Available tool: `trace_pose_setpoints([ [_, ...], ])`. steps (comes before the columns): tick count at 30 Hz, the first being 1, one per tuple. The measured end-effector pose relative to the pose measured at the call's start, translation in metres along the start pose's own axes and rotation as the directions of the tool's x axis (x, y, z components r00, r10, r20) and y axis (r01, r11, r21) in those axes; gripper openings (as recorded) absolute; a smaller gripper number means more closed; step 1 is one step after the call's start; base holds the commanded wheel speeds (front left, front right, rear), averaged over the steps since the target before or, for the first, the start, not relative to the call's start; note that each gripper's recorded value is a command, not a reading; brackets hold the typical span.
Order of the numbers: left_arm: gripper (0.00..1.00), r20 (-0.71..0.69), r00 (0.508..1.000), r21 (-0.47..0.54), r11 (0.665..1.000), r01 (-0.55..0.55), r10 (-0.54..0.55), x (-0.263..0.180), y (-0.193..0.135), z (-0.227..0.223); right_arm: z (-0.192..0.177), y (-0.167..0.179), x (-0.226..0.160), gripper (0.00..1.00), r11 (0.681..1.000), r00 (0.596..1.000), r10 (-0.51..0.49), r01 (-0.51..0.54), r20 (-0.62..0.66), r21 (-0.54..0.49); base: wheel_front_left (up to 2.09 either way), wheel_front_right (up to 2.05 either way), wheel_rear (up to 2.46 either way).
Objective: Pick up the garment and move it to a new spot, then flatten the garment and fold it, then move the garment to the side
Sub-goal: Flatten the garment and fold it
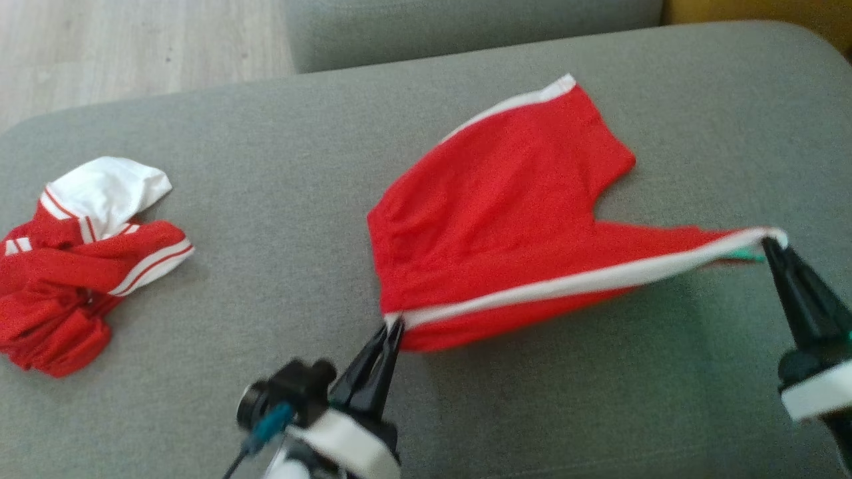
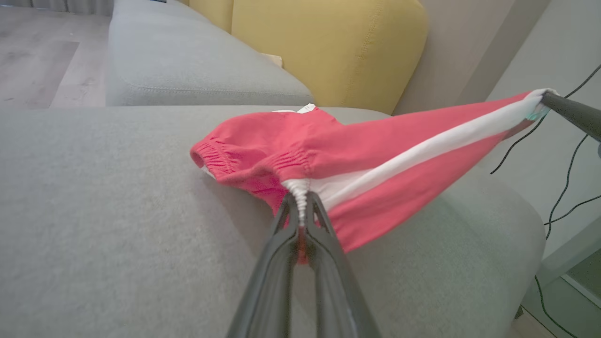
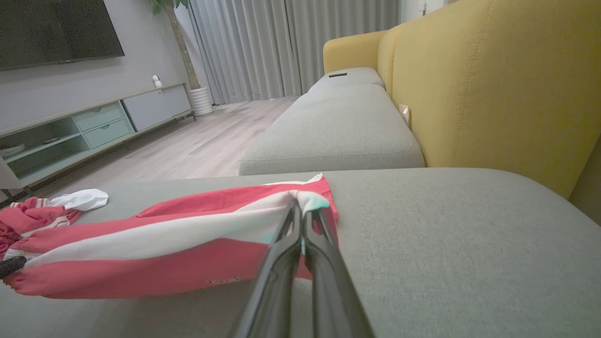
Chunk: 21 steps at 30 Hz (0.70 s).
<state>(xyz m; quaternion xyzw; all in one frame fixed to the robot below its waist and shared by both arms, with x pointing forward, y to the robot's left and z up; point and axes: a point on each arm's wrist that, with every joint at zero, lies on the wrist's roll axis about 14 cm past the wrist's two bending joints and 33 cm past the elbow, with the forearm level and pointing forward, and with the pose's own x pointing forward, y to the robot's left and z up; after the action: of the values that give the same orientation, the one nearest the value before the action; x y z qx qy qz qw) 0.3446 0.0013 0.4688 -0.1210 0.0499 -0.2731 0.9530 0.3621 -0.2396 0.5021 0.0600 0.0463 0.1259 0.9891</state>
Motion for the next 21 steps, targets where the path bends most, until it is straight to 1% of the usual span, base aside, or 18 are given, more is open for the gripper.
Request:
trace_pose_setpoints([
  [5,0.0,-0.001,0.998,0.001,0.998,-0.061,0.061,-0.027,0.004,-0.003,-0.003,0.013,-0.02,0.0,1.0,1.0,0.001,-0.001,-0.014,0.023,0.0,0.0,0.0],
  [10,0.0,0.026,0.995,-0.008,0.996,-0.092,0.092,-0.031,0.012,0.005,0.001,0.023,-0.022,0.0,1.0,0.999,0.013,-0.012,-0.04,0.023,0.0,0.0,0.0],
  [13,0.0,0.022,0.996,-0.024,0.996,-0.085,0.086,-0.027,0.012,0.004,0.004,0.023,-0.013,0.0,1.0,0.998,0.02,-0.019,-0.061,0.007,0.0,0.0,0.0],
  [16,0.0,0.022,0.997,-0.016,0.997,-0.078,0.079,-0.011,0.017,0.009,-0.002,0.019,0.0,0.0,1.0,0.994,0.025,-0.026,-0.111,-0.006,0.0,0.0,0.0],
  [18,0.0,0.031,0.997,-0.014,0.997,-0.07,0.07,0.004,0.022,0.015,-0.005,0.011,0.014,0.0,0.999,0.989,0.024,-0.031,-0.147,-0.042,0.0,0.0,0.0],
  [21,0.0,0.042,0.996,-0.03,0.997,-0.074,0.075,0.025,0.032,0.025,0.002,0.0,0.042,0.0,0.995,0.986,0.03,-0.045,-0.166,-0.091,0.0,0.0,0.0],
])
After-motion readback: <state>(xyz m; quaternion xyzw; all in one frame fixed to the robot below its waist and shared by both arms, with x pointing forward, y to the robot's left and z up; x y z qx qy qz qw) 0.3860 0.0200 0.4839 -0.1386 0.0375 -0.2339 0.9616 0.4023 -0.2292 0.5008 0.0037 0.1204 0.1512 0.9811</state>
